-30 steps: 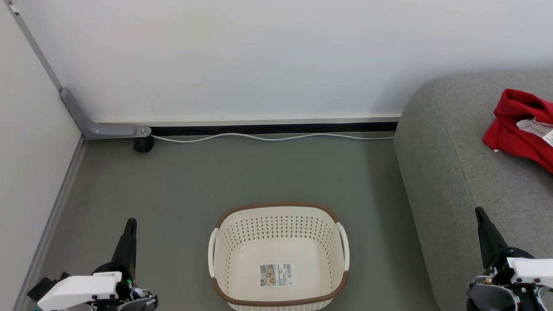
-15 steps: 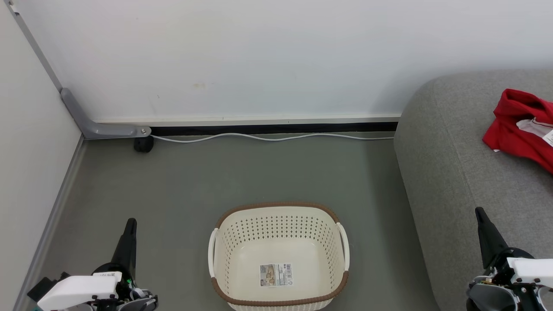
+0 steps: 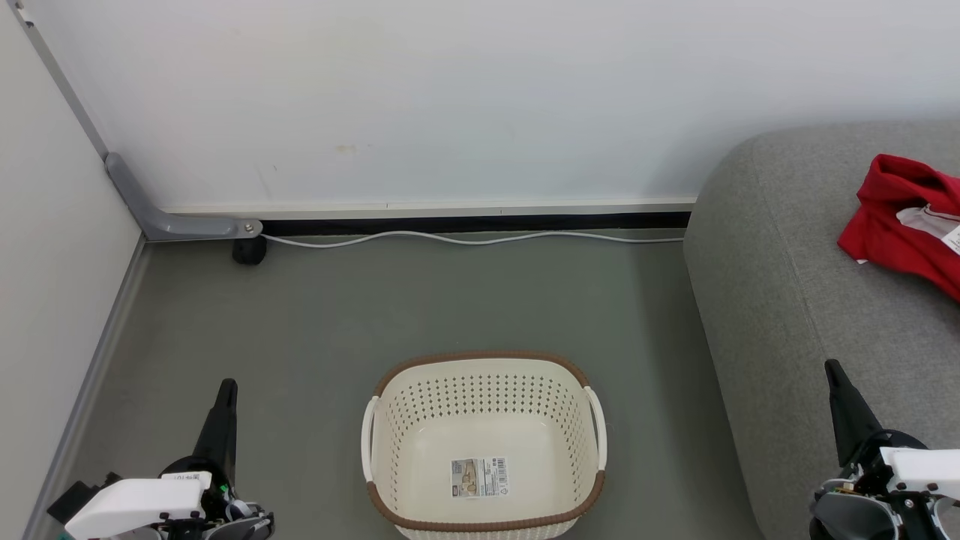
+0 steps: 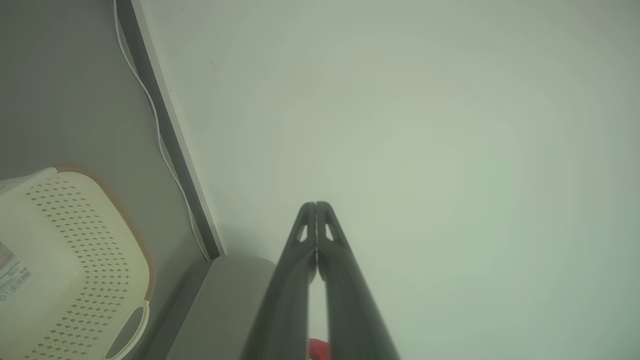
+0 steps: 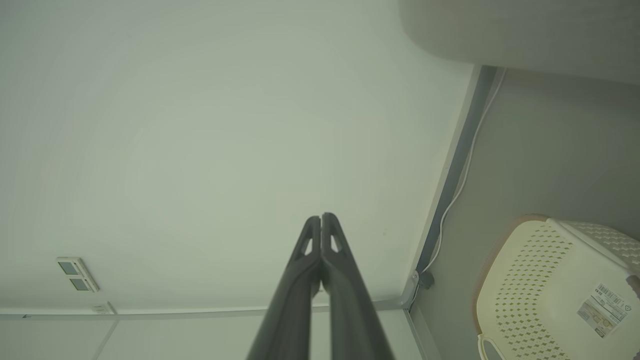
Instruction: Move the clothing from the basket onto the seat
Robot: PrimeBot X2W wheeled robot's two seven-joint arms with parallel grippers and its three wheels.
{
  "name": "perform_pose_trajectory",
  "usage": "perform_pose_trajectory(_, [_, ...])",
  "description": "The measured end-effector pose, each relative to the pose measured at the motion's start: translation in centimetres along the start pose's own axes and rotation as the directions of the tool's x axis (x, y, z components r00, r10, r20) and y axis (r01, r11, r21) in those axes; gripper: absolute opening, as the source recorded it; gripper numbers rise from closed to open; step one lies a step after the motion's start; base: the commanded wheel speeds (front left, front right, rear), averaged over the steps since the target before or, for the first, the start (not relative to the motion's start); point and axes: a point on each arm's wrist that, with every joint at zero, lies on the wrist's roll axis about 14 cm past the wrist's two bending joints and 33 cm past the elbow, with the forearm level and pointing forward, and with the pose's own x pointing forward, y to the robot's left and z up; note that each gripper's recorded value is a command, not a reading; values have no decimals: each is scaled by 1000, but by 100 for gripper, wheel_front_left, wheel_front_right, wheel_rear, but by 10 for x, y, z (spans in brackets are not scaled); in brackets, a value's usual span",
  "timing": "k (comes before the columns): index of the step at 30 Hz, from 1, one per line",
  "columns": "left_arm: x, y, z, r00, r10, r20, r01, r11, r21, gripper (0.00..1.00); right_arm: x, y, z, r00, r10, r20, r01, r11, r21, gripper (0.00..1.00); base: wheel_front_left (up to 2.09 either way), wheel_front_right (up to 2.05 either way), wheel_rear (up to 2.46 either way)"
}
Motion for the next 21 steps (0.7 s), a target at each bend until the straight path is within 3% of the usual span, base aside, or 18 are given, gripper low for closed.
perform_pose_trajectory(21, [0, 0, 0, 1000, 0, 0, 0, 1000, 0, 0, 0, 0, 0, 1000, 0, 0, 0, 1000, 0, 0, 0, 0, 0])
